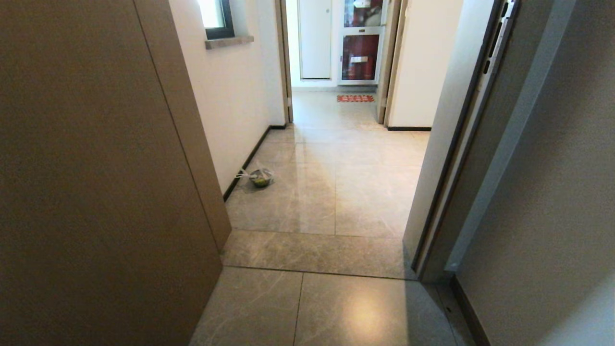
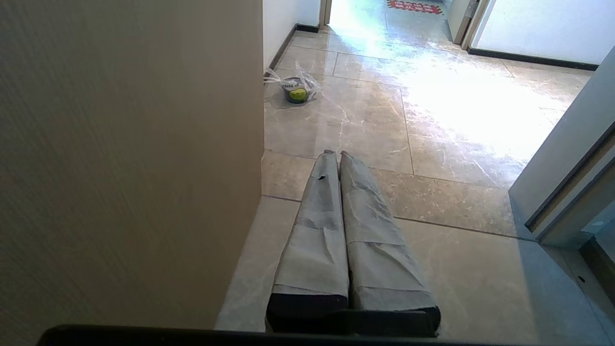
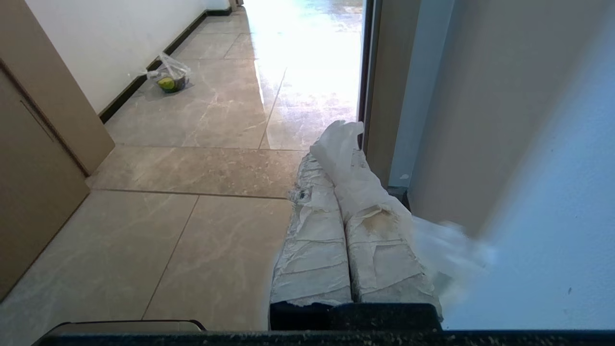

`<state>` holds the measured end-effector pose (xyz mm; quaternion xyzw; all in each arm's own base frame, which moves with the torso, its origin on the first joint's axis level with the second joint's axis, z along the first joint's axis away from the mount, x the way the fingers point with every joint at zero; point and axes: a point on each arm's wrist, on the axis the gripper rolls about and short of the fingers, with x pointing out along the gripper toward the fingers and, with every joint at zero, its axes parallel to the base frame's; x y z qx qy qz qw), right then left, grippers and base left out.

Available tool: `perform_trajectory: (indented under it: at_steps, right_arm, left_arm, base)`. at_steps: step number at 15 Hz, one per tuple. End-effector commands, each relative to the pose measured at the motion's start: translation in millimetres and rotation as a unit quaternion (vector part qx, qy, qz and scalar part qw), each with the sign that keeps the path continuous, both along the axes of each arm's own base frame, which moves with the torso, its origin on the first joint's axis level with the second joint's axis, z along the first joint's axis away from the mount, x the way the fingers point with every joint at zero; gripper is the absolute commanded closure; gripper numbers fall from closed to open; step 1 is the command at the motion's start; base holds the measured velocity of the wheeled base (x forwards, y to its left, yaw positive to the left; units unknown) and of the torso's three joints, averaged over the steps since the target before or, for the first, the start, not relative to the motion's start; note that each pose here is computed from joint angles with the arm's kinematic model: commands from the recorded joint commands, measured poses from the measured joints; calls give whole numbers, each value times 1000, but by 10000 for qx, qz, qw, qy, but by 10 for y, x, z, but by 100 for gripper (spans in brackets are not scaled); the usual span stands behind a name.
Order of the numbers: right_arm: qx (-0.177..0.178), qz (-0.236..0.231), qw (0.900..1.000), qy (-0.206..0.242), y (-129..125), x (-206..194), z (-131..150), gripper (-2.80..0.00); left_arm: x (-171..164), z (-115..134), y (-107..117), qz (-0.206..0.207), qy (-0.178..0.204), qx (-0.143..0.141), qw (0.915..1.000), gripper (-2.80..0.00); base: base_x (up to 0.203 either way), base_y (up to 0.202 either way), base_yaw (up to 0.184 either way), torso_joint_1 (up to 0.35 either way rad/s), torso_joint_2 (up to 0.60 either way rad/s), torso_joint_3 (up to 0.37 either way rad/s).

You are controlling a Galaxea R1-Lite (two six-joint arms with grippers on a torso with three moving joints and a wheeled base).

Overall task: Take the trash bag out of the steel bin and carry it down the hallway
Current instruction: Put the trash bag at the door

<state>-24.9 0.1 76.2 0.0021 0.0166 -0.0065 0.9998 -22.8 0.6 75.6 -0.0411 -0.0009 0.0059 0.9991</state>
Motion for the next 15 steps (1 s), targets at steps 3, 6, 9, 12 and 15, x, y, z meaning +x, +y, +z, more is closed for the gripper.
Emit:
perform_trajectory:
  at_steps: [3,6,9,12,15]
  right_arm:
    - [2,-4,10000,3,0,0,-2,0]
    - [2,-4,10000,3,0,0,-2,0]
    - [2,-4,10000,3,0,0,-2,0]
    - [2,-4,10000,3,0,0,-2,0]
    - [2,-4,10000,3,0,0,-2,0]
  left_arm:
    - [0,2,0,2,-9,-4,10000,0]
    - [0,2,0,2,-9,-4,10000,0]
    - [0,2,0,2,-9,-4,10000,0]
    - [0,2,0,2,-9,-4,10000,0]
    - [0,2,0,2,-9,-4,10000,0]
  base:
    - [0,0,0,0,0,0]
    - [93,0,0,1,3,2]
    - [195,0,0,2,2,5]
    - [192,0,-1,-1,4,3]
    - [192,0,1,4,5,2]
